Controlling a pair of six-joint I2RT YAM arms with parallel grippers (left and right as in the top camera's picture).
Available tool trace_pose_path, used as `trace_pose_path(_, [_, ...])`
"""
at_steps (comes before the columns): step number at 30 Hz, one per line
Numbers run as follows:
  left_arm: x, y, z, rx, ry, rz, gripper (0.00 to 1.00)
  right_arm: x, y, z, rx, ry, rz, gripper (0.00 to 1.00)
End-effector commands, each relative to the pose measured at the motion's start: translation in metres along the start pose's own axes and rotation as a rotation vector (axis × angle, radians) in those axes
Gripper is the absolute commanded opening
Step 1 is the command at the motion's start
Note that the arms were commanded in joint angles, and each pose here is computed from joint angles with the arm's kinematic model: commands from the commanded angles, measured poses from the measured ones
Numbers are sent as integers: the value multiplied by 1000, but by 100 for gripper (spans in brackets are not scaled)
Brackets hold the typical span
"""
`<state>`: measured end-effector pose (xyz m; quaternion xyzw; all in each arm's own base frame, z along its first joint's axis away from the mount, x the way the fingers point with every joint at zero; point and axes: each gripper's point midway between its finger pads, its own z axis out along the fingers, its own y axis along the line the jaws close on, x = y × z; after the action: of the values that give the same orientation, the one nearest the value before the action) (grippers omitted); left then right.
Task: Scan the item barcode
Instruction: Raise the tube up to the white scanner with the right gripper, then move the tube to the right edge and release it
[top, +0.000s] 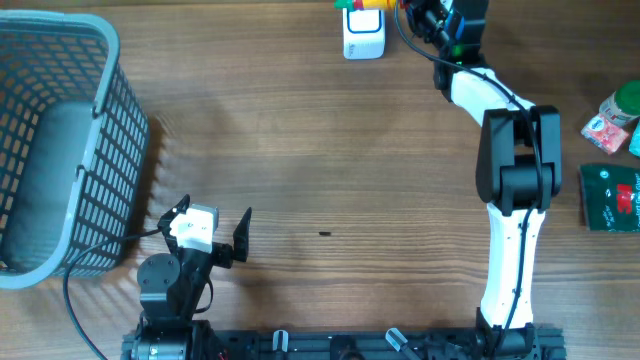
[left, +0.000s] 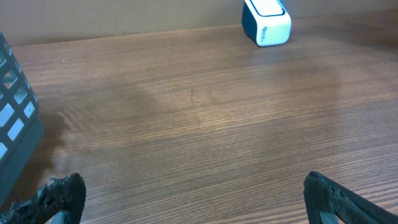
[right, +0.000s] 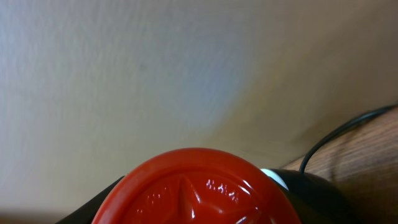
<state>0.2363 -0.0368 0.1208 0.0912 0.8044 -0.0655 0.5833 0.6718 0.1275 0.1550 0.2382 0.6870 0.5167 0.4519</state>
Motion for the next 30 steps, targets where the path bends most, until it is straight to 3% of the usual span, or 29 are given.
trace_pose_path(1, [0,-3,0,15,-3,17,100,19,42,2,-143,142,-138,47])
trace_pose_path(7, [0,-3,0,15,-3,17,100,-9,90,-31,-188,212,-234,45])
trace_pose_path(11, [0,-3,0,16,-3,17,100,-40,87,-74,-59,277,-241,44])
trace_pose_path(18, [0,-3,0,15,-3,17,100,-117,-56,-187,653,148,-195,40])
trace_pose_path(21, [0,-3,0,16,-3,17,100,-145,-103,-245,968,48,-205,43])
trace_pose_path(25, [0,-3,0,15,-3,17,100,-179,-129,-292,1259,-16,-399,56])
trace_pose_path(30, [0,-3,0,16,-3,17,100,-211,-156,-327,1484,-212,-420,55])
